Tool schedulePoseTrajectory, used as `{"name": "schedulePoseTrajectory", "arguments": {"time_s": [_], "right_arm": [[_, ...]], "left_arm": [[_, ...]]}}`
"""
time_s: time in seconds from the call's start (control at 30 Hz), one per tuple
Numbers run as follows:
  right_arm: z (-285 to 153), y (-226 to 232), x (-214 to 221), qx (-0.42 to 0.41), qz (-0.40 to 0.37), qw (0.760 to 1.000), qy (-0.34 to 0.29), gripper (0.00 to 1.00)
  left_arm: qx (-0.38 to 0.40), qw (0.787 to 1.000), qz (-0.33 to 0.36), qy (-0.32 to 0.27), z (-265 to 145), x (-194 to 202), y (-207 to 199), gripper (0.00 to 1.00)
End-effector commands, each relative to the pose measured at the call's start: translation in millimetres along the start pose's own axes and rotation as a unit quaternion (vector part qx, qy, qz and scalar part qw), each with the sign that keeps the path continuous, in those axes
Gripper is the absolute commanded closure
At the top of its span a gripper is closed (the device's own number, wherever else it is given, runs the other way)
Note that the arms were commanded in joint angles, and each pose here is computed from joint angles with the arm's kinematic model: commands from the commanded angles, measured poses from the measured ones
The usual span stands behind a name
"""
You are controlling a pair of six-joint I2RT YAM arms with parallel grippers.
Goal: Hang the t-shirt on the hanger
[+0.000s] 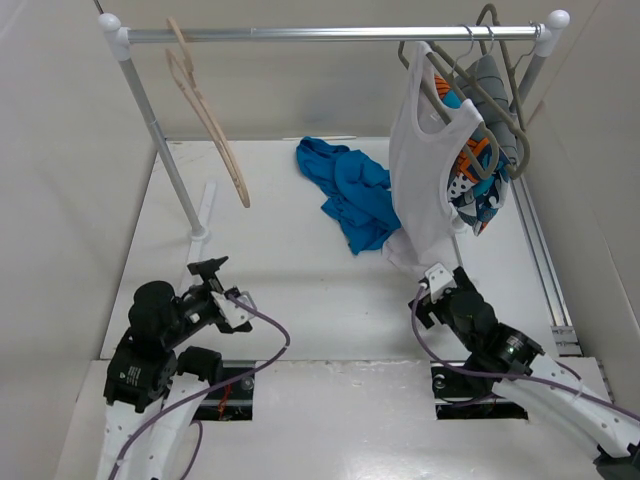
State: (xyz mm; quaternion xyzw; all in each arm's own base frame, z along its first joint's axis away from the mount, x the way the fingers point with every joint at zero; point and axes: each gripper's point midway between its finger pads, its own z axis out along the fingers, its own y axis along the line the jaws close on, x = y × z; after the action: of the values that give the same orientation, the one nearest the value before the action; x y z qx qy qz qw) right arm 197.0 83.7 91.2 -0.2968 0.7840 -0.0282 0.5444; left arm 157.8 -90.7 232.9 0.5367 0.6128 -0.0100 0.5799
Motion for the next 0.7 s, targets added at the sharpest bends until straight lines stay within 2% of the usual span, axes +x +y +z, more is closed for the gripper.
{"name": "schedulePoseTrajectory", "arguments": {"time_s": [0.0, 0.2, 0.37, 0.5, 0.57, 0.6, 0.63, 0.67], "right_arm": [[2, -2, -45, -0.013, -0.02, 0.998, -0.057, 0.01], [17, 13, -72, -0.063, -0.102, 0.991, -0.063, 0.01], [36, 45, -112, -0.143, -0.192, 0.966, -0.093, 0.01], [77, 58, -156, -0.168, -0.295, 0.937, -0.079, 0.01], [97, 58, -175, -0.159, -0.316, 0.933, -0.07, 0.01], [126, 54, -160, -0.159, -0.324, 0.932, -0.027, 0.01], [142, 44, -188, -0.15, -0.313, 0.937, -0.036, 0.01], [159, 44, -190, -0.164, -0.307, 0.937, -0.027, 0.01]], "left_arm": [[0.022, 0.998, 0.035, -0.036, -12, -21, -6, 0.0], [-0.028, 0.997, -0.002, -0.075, -18, -45, 15, 0.0], [0.007, 0.998, -0.018, -0.052, -7, -28, 0, 0.0], [0.01, 0.999, -0.027, -0.042, -3, -17, -8, 0.0], [-0.003, 0.999, -0.025, -0.046, -1, -17, -3, 0.0], [-0.006, 0.999, -0.031, -0.043, -1, -16, -3, 0.0], [-0.009, 0.998, -0.033, -0.046, -1, -17, -1, 0.0], [-0.01, 0.999, -0.035, -0.039, 0, -13, -2, 0.0]]}}
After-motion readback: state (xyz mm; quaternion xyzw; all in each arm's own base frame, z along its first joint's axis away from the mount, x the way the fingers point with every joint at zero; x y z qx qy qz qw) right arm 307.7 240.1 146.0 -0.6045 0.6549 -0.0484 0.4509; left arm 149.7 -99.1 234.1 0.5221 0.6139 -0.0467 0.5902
